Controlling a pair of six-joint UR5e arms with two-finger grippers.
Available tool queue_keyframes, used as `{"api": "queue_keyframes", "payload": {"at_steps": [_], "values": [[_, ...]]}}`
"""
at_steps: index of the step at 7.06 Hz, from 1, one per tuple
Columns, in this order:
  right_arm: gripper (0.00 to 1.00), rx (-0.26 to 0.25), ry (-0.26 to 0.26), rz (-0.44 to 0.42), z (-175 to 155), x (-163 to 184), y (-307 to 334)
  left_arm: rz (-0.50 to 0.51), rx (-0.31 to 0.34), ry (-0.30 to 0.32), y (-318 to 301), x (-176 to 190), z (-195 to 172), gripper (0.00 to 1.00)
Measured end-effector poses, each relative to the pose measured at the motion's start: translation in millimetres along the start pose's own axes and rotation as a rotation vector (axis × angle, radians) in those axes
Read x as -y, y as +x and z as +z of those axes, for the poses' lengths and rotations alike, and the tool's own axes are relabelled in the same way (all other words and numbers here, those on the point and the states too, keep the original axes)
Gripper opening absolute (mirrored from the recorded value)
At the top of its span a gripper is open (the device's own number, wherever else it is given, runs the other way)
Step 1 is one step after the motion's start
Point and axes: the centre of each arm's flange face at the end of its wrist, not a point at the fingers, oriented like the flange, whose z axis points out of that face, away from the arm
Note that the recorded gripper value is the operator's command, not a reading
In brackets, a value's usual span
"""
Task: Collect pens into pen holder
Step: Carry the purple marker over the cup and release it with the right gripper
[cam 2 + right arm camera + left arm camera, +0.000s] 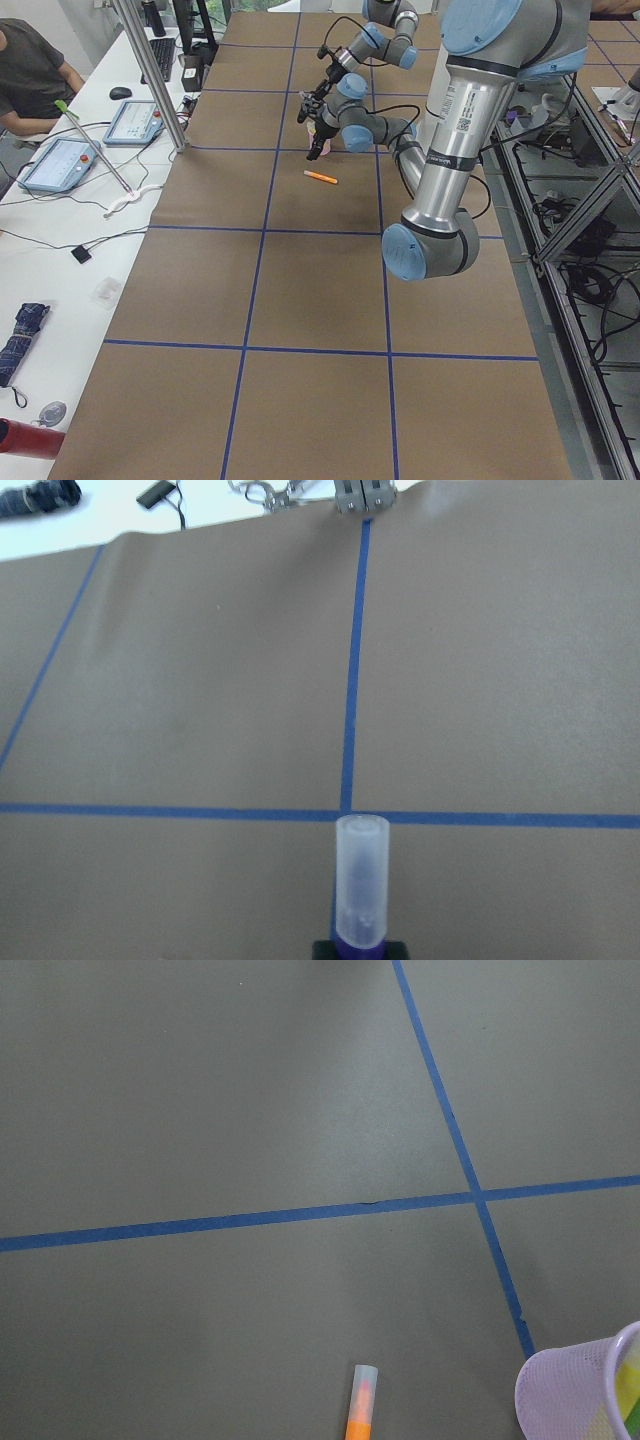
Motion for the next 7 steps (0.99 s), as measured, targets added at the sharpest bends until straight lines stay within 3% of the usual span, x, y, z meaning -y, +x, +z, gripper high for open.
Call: {"api": "queue_keyframes", "payload": {"at_steps": [2, 3, 4, 5, 7], "values": [[0.0, -0.013, 0.049, 0.01, 1, -10, 1, 0.004, -0.003, 0.001, 0, 0, -1, 0.99], [0.05, -0.019, 0.057, 0.01, 3, -13, 3, 0.005, -0.004, 0.002, 1, 0, -2, 0.99], [0.39, -0.024, 0.06, 0.009, 4, -14, 4, 0.004, -0.006, 0.004, 1, 1, -3, 0.99], [0.99, -0.029, 0.06, 0.005, 7, -16, 5, 0.004, -0.007, 0.005, 2, 1, -4, 0.99], [1.0, -0.044, 0.054, -0.005, 12, -22, 12, 0.002, -0.005, 0.003, 2, 1, -2, 0.99]]}}
